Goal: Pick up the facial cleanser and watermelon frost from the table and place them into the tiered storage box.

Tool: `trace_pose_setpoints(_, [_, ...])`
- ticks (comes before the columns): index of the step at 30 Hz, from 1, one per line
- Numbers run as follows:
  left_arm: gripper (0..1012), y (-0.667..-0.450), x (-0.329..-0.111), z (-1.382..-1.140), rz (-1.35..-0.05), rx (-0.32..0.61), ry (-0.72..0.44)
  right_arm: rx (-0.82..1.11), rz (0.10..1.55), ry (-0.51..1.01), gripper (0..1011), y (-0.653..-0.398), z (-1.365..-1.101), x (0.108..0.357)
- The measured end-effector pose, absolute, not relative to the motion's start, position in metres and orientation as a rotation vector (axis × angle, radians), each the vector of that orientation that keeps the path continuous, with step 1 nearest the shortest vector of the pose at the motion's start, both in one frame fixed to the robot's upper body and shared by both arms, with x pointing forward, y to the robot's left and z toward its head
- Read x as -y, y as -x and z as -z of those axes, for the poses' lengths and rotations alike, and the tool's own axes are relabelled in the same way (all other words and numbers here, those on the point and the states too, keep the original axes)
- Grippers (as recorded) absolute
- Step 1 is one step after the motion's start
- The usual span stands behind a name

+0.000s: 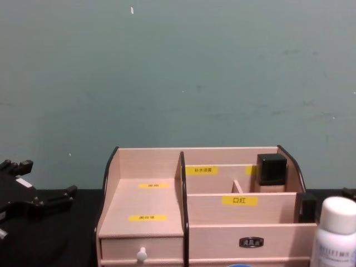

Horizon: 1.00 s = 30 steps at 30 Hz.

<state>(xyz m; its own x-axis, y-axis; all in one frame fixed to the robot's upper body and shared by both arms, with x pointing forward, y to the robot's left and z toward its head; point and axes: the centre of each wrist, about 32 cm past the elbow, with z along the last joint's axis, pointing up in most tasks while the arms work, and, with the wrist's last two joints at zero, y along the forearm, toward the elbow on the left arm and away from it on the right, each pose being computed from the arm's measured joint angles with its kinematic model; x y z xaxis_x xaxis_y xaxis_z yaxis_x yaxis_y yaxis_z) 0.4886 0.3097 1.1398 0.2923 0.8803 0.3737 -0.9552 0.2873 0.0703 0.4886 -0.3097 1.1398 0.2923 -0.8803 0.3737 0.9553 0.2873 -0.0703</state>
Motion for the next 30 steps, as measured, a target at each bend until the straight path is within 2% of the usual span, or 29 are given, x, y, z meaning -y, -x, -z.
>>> trace_pose_setpoints(30, [1001, -0.4886, -0.3097, -1.1398, -1.248, 0.285, -0.304, 0.285, 1.248, 0.304, 1003, -0.4886, -1.1398, 0.3096])
